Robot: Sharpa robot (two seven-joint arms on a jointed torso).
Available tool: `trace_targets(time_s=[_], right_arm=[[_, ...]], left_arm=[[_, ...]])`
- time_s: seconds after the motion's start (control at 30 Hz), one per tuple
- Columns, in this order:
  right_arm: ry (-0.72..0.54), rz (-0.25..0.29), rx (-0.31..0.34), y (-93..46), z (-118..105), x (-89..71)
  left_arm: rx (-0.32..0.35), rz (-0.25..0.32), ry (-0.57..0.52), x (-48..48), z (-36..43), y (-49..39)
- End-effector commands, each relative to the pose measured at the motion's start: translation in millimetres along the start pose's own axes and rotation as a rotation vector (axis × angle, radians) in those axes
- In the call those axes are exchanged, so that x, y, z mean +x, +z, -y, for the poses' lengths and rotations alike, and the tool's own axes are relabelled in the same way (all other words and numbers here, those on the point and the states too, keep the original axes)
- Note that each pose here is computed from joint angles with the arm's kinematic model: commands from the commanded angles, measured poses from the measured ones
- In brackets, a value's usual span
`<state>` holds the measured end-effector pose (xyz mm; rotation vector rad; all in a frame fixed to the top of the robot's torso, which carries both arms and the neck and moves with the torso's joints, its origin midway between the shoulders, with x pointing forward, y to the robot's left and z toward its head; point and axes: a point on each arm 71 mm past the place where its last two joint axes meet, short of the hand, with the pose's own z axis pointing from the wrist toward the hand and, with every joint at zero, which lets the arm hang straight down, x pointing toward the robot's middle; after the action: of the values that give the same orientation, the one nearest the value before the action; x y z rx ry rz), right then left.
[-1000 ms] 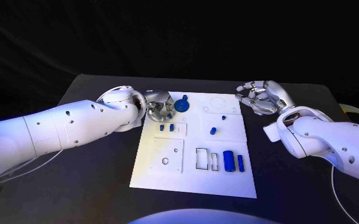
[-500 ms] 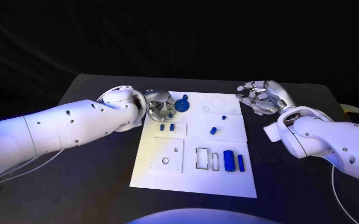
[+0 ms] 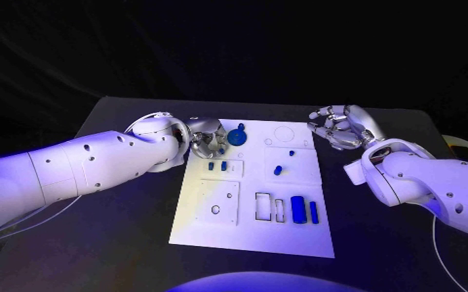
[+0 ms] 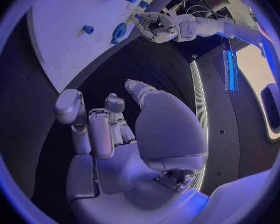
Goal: Assemble the parts on the task board
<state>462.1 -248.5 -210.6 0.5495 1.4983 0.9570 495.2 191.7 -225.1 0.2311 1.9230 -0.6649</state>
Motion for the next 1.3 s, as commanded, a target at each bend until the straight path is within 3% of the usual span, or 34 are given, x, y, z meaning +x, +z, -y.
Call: trace_targets(time_s=[0.03,1.3], right_arm=[[-0.005,-0.010,-0.012,-0.2,-0.8,1.1],[-0.006,-0.008,-0.011,-0.6,0.1,0.8]], left_arm=[[0.027,0.015,-0.018,-0.4,2.8,-0.4],[0.022,0.012,-0.043,0.2,-0.4,-2.1]])
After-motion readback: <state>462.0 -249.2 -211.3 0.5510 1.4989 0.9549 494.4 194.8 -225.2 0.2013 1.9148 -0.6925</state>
